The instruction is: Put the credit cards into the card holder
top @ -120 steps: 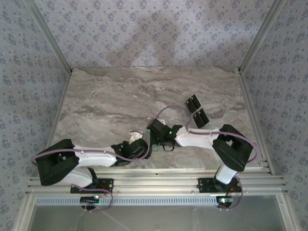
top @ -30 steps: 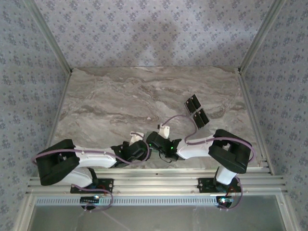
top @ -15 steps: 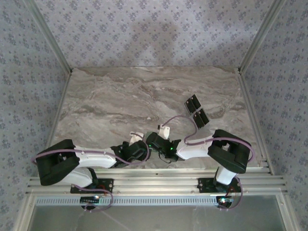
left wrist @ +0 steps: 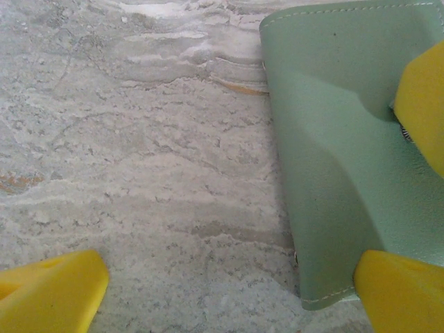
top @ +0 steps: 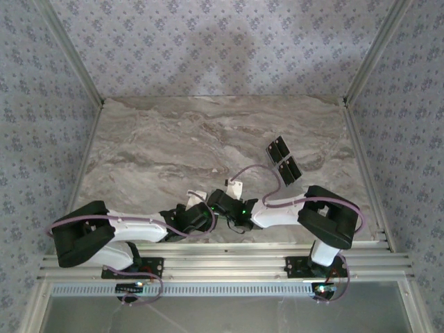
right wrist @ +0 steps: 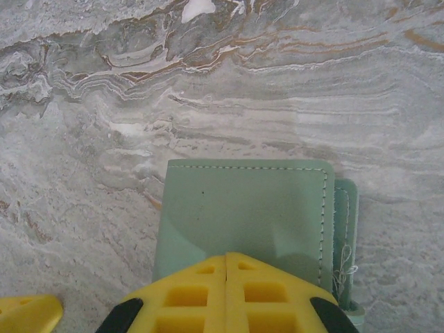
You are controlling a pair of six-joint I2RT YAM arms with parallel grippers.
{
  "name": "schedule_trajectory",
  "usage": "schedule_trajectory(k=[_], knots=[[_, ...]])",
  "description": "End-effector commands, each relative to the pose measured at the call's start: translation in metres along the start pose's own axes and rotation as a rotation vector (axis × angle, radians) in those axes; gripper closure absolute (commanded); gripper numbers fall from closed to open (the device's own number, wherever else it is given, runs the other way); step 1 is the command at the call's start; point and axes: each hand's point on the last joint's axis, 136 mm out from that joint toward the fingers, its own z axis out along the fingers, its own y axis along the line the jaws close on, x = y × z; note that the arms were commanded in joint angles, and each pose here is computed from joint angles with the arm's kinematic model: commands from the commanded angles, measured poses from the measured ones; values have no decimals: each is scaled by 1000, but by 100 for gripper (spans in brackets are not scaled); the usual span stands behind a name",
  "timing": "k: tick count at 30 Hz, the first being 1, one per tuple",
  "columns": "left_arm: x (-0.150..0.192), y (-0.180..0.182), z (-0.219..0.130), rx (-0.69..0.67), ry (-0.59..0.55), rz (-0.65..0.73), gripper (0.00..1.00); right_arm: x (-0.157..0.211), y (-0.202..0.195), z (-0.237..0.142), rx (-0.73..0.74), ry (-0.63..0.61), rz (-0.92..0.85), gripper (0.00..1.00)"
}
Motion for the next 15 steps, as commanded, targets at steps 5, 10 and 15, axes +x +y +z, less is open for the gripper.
schedule_trajectory(k=[5, 10, 15], knots=[[34, 9, 11, -18, 148, -93, 3, 155, -117, -9, 301, 565, -323, 100], [34, 10, 11, -23, 151, -87, 3, 145, -105, -9, 265, 547, -319, 100], [33, 8, 11, -18, 148, -88, 3, 122, -77, -6, 189, 505, -317, 100]])
